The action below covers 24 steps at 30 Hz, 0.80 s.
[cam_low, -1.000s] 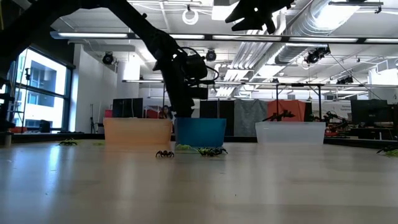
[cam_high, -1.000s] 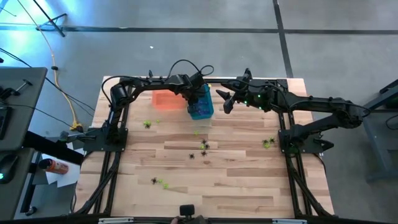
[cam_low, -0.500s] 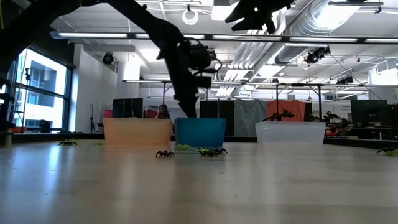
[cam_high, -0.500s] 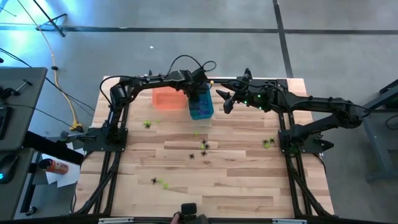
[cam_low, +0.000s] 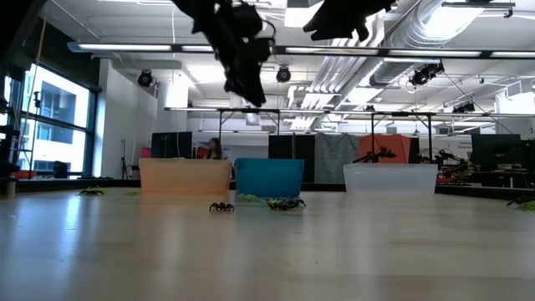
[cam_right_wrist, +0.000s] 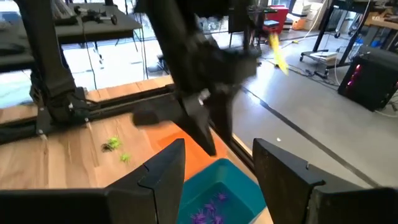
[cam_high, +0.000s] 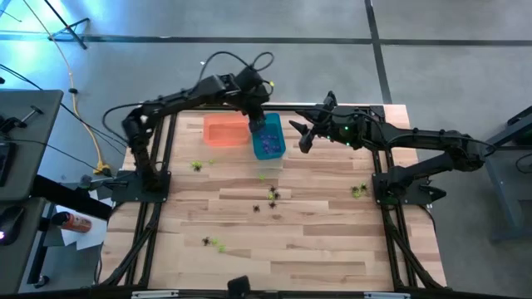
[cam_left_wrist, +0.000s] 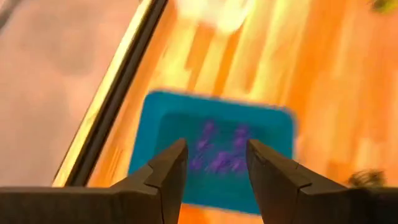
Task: Sort Halloween decoration
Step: Put the black spider toy into the transparent bin
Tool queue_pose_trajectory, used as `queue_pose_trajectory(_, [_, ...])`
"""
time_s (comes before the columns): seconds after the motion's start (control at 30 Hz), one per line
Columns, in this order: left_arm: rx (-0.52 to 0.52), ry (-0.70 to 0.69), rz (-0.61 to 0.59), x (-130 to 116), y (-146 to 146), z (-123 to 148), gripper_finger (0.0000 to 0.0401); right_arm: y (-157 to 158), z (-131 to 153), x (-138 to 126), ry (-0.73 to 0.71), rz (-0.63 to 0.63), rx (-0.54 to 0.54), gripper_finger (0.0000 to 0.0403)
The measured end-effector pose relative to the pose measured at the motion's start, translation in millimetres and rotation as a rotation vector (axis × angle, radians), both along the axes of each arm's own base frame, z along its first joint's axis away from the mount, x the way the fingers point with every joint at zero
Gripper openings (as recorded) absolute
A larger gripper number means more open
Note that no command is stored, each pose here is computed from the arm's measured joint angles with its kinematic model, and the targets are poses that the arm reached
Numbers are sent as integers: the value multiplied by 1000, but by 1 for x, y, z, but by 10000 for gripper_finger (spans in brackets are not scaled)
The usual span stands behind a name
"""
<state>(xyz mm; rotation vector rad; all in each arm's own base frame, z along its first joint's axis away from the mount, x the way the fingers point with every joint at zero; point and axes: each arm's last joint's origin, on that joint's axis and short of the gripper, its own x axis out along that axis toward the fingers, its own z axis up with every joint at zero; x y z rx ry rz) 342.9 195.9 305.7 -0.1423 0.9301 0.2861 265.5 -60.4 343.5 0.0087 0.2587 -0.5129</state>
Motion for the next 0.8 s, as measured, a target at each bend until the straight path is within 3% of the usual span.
queue_pose_trajectory(0.23, [1, -261, 54, -42, -46, 8, 131, 0, -5, -2, 70, 9, -12, 186])
queue_pose_trajectory(0.4, [-37, -431, 79, -76, -84, -6, 127, 2, -10, -2, 104, 61, 34, 186])
queue_pose_trajectory(0.63, [-72, -579, 87, -117, -124, -28, 127, 7, -10, -1, 84, 233, 121, 186])
queue_pose_trajectory(0.8, [-33, -644, 114, -134, -135, -23, 127, 9, -11, 0, 77, 266, 147, 186])
